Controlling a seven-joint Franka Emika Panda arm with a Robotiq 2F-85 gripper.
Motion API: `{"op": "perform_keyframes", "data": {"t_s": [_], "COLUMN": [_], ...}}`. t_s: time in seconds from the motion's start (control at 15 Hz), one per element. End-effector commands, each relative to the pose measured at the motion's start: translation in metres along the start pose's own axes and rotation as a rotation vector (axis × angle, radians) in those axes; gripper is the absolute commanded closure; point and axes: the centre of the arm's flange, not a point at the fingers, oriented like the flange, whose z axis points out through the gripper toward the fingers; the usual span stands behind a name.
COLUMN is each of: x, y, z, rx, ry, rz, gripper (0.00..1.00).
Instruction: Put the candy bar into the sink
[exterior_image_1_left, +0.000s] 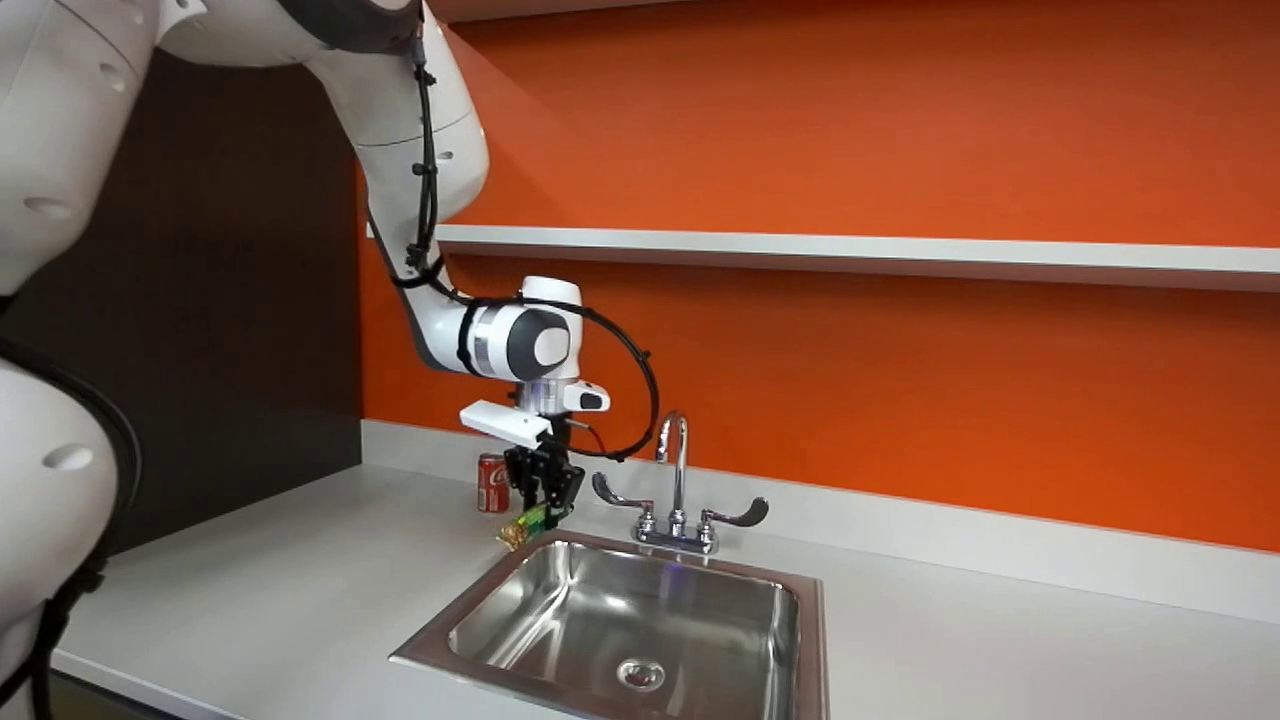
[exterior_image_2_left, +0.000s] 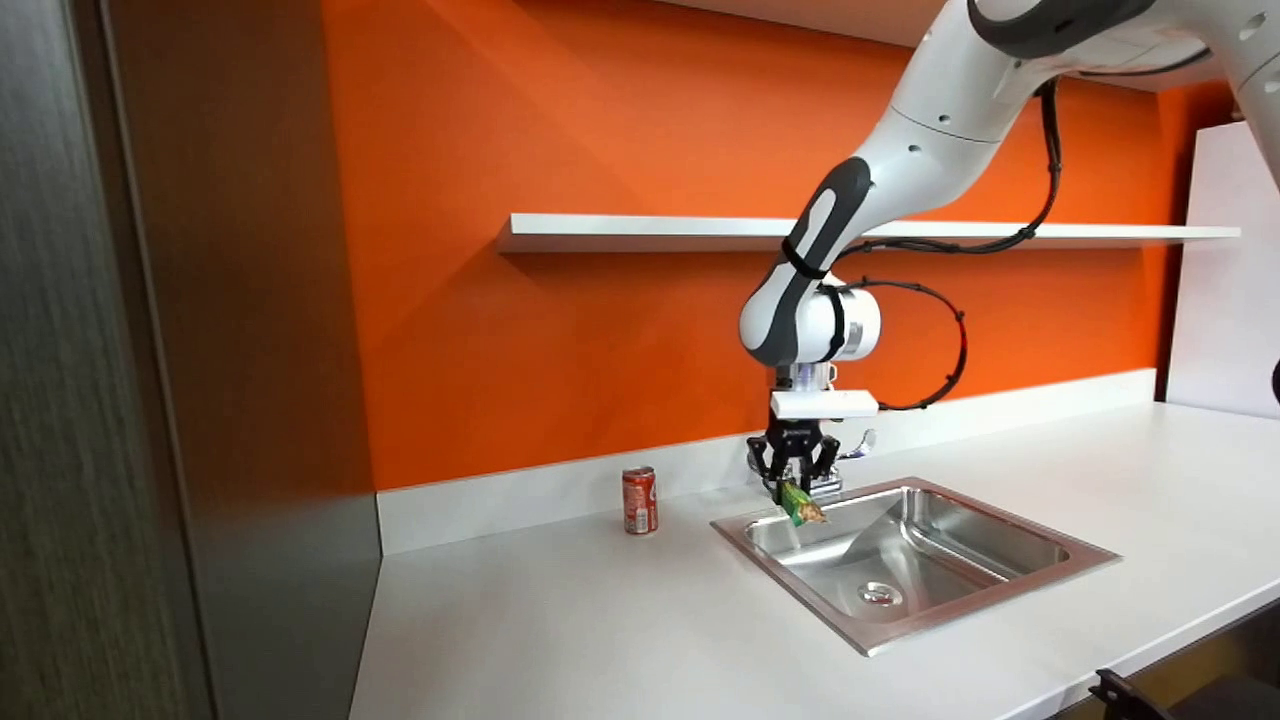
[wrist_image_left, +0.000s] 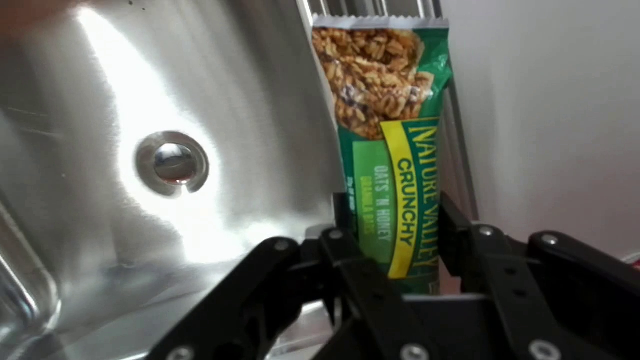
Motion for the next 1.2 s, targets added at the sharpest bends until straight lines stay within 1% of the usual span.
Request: {"op": "perform_keyframes", "data": {"t_s": [0.0,0.27,0.47,1.13], "x": [-0.001,0.000,0.002,0.009], "y": [0.035,0.066,0.080,0.102], "z": [0.002,0.014,0.028,0.088], "rx": [0.024,0.035,0.033,-0.018], "ry": [-0.009,-0.017,-0.021,-0.008], "rz": [0.084,0.174,0.218,0.256], "gripper": [0.82,0.82,0.82,0.82]}}
